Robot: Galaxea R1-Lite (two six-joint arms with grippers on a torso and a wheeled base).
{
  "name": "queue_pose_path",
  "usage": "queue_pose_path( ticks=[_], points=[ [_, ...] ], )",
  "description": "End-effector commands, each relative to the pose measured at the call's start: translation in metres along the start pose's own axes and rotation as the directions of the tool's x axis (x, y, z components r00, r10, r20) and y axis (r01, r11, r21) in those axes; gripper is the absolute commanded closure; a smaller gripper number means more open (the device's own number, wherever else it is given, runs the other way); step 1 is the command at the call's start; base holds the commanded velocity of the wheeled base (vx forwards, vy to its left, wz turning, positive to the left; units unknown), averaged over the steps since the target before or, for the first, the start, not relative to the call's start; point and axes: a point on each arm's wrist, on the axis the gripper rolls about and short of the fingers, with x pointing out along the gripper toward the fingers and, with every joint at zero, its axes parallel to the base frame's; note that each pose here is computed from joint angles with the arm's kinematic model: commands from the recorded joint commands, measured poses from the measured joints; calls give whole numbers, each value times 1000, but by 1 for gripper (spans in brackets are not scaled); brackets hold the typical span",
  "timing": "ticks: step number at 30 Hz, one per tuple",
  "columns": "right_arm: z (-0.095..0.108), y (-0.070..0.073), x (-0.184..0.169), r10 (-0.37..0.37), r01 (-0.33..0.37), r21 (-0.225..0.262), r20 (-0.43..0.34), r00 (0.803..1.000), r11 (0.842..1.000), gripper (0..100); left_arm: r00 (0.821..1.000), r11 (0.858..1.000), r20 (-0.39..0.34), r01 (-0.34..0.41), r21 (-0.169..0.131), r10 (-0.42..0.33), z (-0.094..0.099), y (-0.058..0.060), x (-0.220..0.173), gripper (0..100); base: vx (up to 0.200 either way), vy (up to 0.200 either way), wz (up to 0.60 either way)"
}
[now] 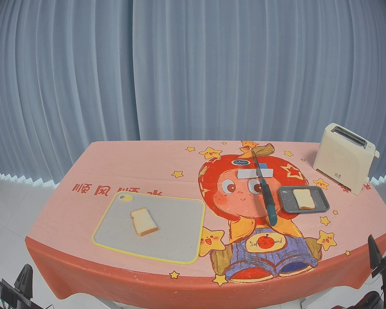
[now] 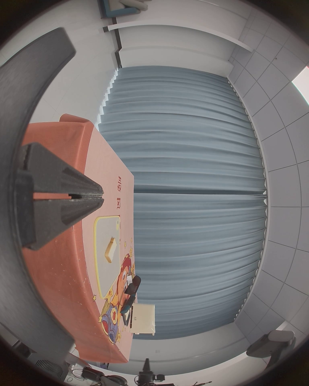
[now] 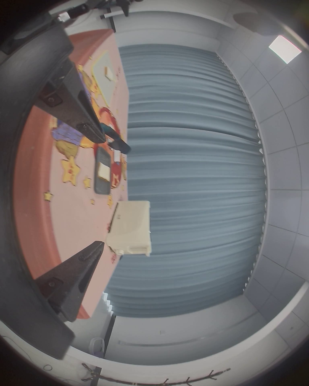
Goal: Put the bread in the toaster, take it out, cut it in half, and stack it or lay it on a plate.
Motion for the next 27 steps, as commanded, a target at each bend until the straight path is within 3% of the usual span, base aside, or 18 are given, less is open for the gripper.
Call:
queue_pose_path(
  ticks=[1, 4, 10, 13, 14, 15, 19, 27],
  points=[
    [-30, -3, -21, 91, -92, -4, -16, 996, 996, 0, 1000, 1000, -2, -1, 0, 1, -5, 0, 0, 100, 0, 0, 0],
    [-33, -2, -21, 145, -144, 12, -51, 988, 989, 0, 1000, 1000, -2, 0, 0, 0, -5, 0, 0, 100, 0, 0, 0],
    [-34, -1, -21, 166, -167, -10, -59, 984, 986, 0, 1000, 1000, 0, 0, 0, 0, -5, 0, 0, 100, 0, 0, 0],
    [-34, -1, -21, 134, -134, -4, -59, 989, 991, 0, 1000, 1000, 0, 0, 0, 0, -5, 0, 0, 100, 0, 0, 0],
    [-34, 1, -23, 30, -30, -11, -36, 999, 999, 0, 1000, 1000, -2, 0, 0, 0, -5, 0, 0, 100, 0, 0, 0],
    [-34, 2, -24, -7, 7, -8, -26, 1000, 1000, 0, 1000, 1000, 0, -1, 1, 1, -5, 0, 0, 100, 0, 0, 0],
    [-35, 1, -27, 42, -42, -17, 28, 999, 999, 0, 1000, 1000, -2, 0, 0, 0, -5, 0, 0, 100, 0, 0, 0],
    [-35, 1, -28, 58, -57, -19, 29, 998, 998, 0, 1000, 1000, 0, 0, 1, 0, -5, 0, 0, 100, 0, 0, 0]
  ],
)
